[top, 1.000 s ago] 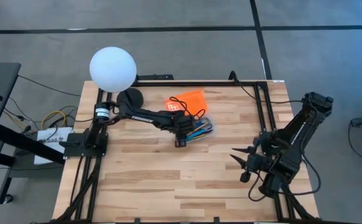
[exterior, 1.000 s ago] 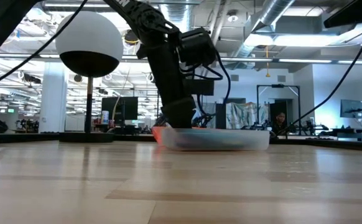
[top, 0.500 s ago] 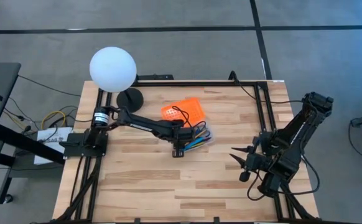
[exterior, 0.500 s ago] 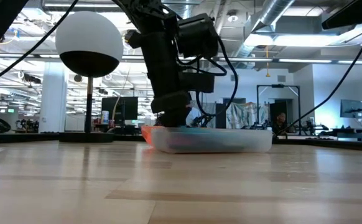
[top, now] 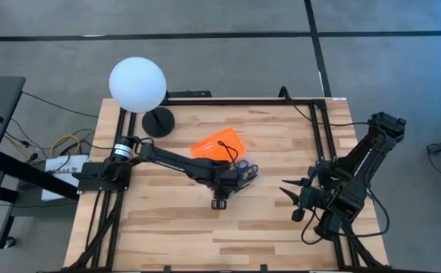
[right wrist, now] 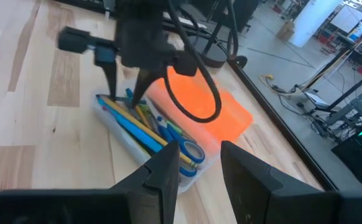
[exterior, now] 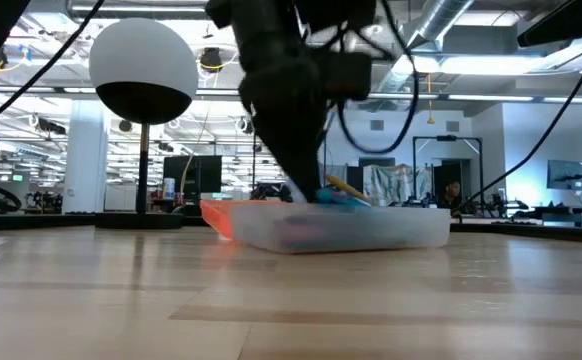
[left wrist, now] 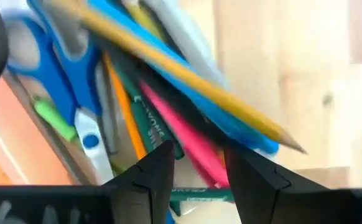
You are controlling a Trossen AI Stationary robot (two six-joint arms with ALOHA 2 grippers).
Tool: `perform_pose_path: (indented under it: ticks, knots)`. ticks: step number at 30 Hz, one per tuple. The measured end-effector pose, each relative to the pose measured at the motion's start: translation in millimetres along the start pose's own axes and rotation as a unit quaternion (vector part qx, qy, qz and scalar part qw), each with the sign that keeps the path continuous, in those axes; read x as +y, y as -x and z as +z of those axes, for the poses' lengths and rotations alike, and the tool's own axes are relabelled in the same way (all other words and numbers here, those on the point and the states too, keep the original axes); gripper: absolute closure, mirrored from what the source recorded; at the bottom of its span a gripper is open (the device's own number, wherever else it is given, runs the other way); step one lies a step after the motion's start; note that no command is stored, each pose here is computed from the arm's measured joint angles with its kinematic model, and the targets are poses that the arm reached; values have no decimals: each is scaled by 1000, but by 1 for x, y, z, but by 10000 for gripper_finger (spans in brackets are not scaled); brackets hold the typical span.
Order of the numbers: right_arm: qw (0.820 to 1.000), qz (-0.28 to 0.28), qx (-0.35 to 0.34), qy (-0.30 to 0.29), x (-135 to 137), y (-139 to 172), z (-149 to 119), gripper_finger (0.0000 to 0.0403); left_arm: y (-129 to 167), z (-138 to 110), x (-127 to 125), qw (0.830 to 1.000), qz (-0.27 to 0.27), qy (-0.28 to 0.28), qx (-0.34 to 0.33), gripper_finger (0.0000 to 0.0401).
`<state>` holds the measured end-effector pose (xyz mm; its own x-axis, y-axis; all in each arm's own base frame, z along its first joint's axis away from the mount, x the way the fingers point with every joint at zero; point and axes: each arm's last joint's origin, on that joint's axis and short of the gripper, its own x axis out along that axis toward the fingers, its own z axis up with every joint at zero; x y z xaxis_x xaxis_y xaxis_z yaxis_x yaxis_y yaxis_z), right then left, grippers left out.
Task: Pick & place school supplies into a supply box
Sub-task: Move the orange supply box to the center of the table
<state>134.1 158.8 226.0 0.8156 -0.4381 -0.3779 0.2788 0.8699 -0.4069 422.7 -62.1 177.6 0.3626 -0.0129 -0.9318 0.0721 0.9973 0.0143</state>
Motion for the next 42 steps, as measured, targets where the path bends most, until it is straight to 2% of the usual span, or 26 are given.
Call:
perform_pose_path:
  ticks: [3, 6, 12, 18, 21, 26, 30, 42]
  knots:
    - [1000, 0, 0, 0, 0, 0, 0, 290, 5, 4, -8, 1000, 0, -19, -12, 264]
    - [1000, 0, 0, 0, 0, 0, 0, 290, 6, 5, -9, 999, 25, -25, -12, 264]
    - [1000, 1, 0, -1, 0, 0, 0, 290, 8, -3, 2, 993, 111, -17, 35, 264]
    - [1000, 1, 1, -1, 0, 0, 0, 290, 11, -12, 13, 975, 206, -16, 76, 264]
    - [1000, 1, 1, -1, 0, 0, 0, 290, 12, -15, 19, 969, 232, -15, 86, 264]
    - [1000, 4, 0, -7, 1, 0, 1, 290, 4, -25, 35, 966, 234, 1, 111, 264]
    - [1000, 12, 8, -8, 2, 0, 0, 290, -1, -30, 43, 970, 209, 22, 124, 264]
    - [1000, 14, 10, -8, 2, 0, 0, 290, -4, -30, 25, 988, 83, 29, 124, 264]
